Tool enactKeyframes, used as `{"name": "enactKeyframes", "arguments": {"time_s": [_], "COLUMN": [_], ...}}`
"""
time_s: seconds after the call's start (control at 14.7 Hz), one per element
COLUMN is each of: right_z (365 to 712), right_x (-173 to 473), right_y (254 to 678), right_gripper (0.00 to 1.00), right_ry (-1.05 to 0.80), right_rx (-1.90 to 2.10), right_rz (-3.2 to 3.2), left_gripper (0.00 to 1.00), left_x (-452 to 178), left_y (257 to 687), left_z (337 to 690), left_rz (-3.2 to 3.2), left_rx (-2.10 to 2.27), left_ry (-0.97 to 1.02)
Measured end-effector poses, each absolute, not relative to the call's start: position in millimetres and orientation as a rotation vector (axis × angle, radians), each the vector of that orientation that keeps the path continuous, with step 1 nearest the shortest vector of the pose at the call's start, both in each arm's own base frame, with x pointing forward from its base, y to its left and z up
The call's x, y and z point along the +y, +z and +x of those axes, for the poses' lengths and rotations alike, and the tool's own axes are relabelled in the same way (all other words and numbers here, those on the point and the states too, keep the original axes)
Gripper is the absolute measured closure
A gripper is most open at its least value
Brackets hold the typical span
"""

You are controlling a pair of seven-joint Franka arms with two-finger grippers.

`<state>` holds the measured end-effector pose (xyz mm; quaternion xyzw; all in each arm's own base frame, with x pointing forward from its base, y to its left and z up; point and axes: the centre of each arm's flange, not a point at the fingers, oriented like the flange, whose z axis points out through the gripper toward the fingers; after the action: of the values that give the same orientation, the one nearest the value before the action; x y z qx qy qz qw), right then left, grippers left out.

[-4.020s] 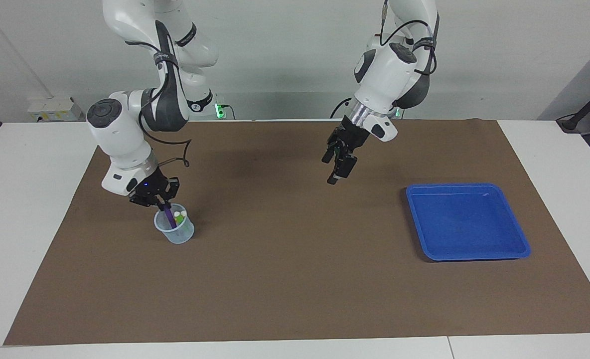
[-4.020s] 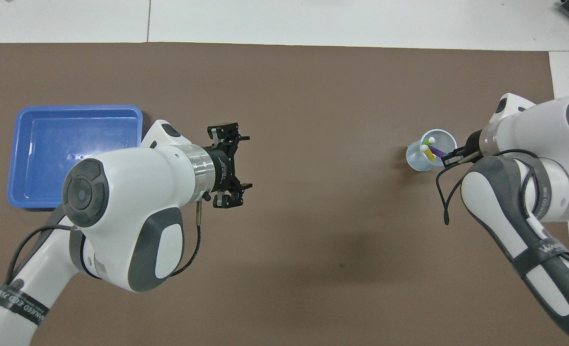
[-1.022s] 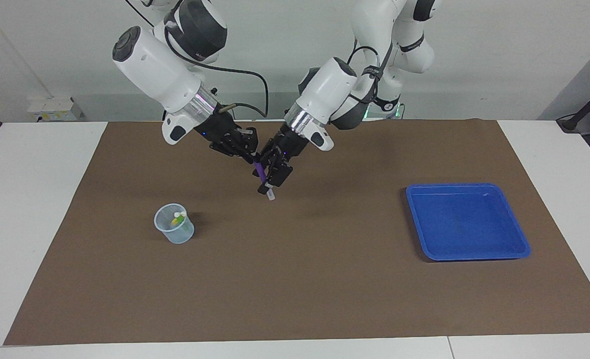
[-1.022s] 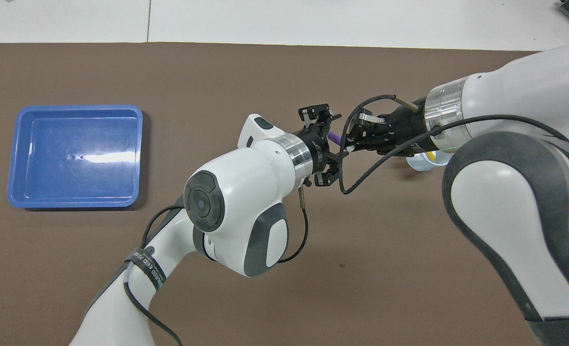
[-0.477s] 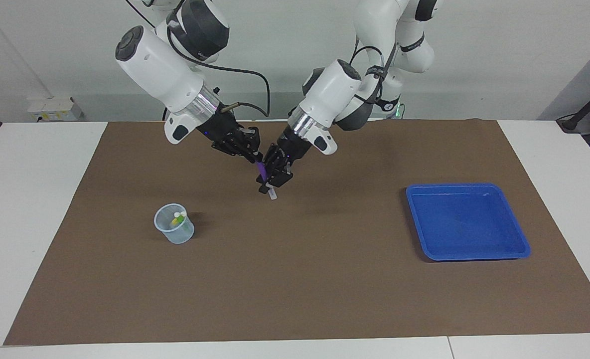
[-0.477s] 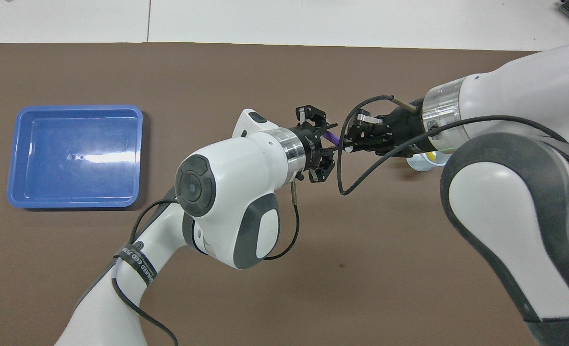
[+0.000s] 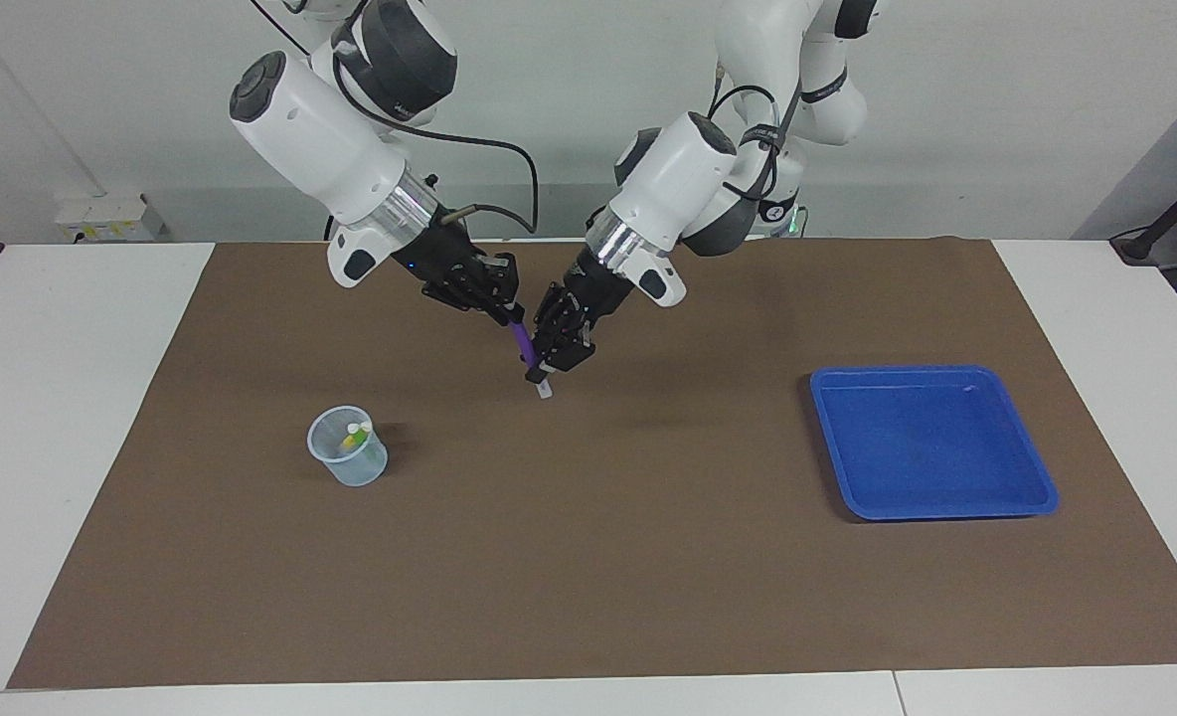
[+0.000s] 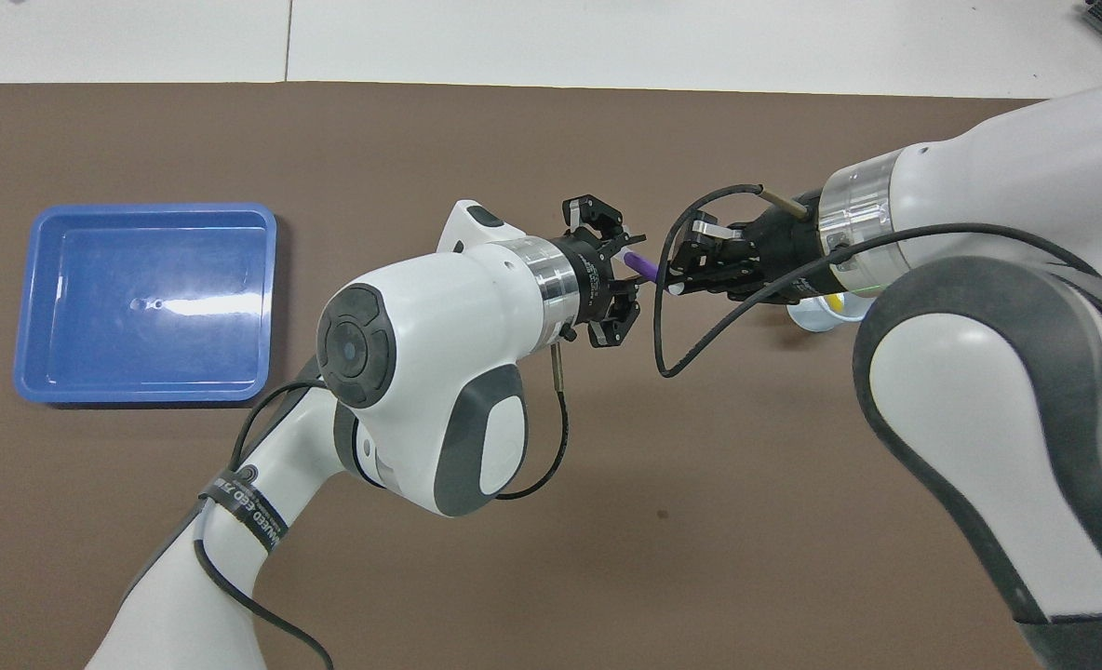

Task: Right arm passes pens to left for tray arrangement
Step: 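Close the left gripper on the purple pen and open the right gripper, then carry the purple pen to the tray with the left gripper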

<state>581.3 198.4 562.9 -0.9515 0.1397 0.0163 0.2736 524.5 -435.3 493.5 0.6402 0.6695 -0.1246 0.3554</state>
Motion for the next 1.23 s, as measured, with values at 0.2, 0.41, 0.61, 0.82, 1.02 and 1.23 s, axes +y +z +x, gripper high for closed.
{"name": "enactKeyframes", "arguments": {"time_s": [0.2, 0.41, 0.61, 0.82, 1.02, 1.23], "right_z": [584.2, 584.2, 583.9, 584.3, 588.0, 594.1], "right_x": [194.1, 194.1, 195.0, 192.7, 174.9, 139.5], "right_y": [564.1, 564.1, 564.1, 563.4, 561.6, 563.2], "right_gripper": [0.82, 0.82, 0.77, 0.43, 0.13, 0.00], "right_ry": [0.021, 0.021, 0.022, 0.002, -0.039, -0.091], "right_rx": [0.389, 0.389, 0.386, 0.368, 0.333, 0.216], "right_rz": [-2.555, -2.556, -2.556, -2.591, -2.672, -2.773], "left_gripper": [0.78, 0.78, 0.79, 0.82, 0.82, 0.82], "left_x": [-436.5, -436.2, -436.5, -436.9, -436.1, -421.2], "left_y": [491.9, 492.0, 492.4, 495.1, 496.0, 495.9], "left_z": [522.3, 522.2, 522.1, 522.4, 523.4, 532.2], "left_rz": [1.681, 1.683, 1.689, 1.704, 1.748, 1.871], "left_rx": [1.724, 1.725, 1.722, 1.717, 1.700, 1.662], "left_ry": [-0.327, -0.328, -0.326, -0.323, -0.284, -0.215]}}
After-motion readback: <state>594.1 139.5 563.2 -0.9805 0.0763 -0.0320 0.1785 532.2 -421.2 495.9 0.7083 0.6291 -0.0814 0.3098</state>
